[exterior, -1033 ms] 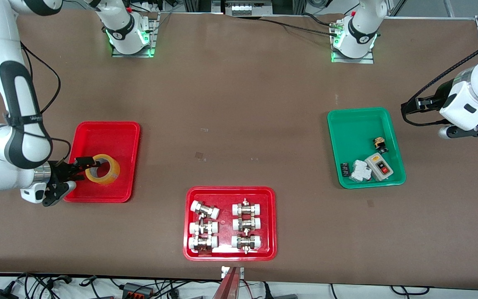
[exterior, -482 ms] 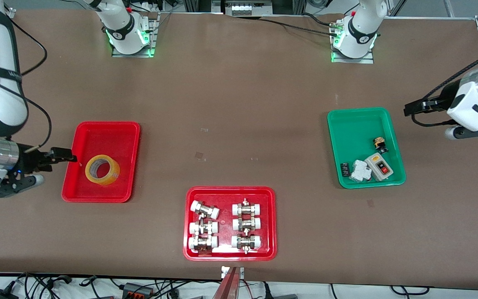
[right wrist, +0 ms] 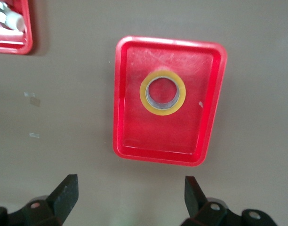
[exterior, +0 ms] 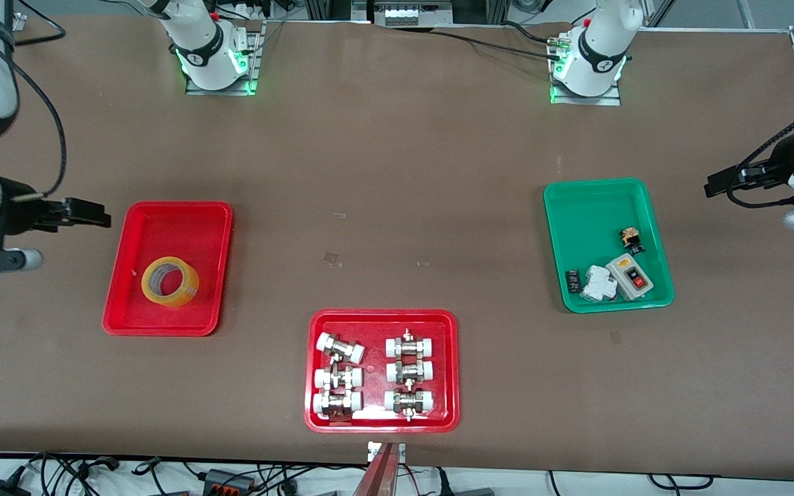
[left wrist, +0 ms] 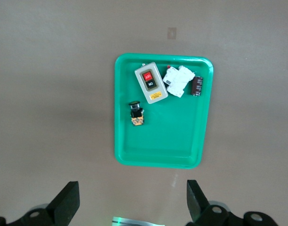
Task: Left arm passes tape to right arm into tray
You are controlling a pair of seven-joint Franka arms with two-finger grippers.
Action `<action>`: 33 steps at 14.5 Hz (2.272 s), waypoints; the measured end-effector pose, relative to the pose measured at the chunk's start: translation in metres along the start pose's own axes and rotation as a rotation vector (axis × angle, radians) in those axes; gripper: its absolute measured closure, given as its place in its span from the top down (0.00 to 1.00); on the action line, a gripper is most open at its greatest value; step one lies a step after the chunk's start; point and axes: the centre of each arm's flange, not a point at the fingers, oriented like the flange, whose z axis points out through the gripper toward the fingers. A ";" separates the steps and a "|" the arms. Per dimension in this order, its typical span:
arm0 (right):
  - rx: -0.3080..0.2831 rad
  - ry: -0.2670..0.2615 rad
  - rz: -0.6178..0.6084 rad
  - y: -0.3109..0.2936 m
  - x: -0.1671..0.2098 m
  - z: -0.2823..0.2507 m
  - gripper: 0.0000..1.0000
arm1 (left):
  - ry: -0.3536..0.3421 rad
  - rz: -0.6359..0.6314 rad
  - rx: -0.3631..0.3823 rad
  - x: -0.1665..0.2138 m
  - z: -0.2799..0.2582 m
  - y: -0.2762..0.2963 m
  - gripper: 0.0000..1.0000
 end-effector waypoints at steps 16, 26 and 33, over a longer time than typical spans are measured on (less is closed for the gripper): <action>-0.075 0.245 0.062 0.016 -0.041 -0.062 1.00 | 0.022 0.017 0.012 -0.015 -0.019 0.005 1.00; -0.069 0.211 0.071 0.017 -0.091 -0.024 1.00 | 0.022 0.022 0.008 -0.015 -0.019 0.005 1.00; -0.068 0.205 0.076 0.020 -0.093 -0.024 1.00 | 0.022 0.022 0.008 -0.015 -0.019 0.005 1.00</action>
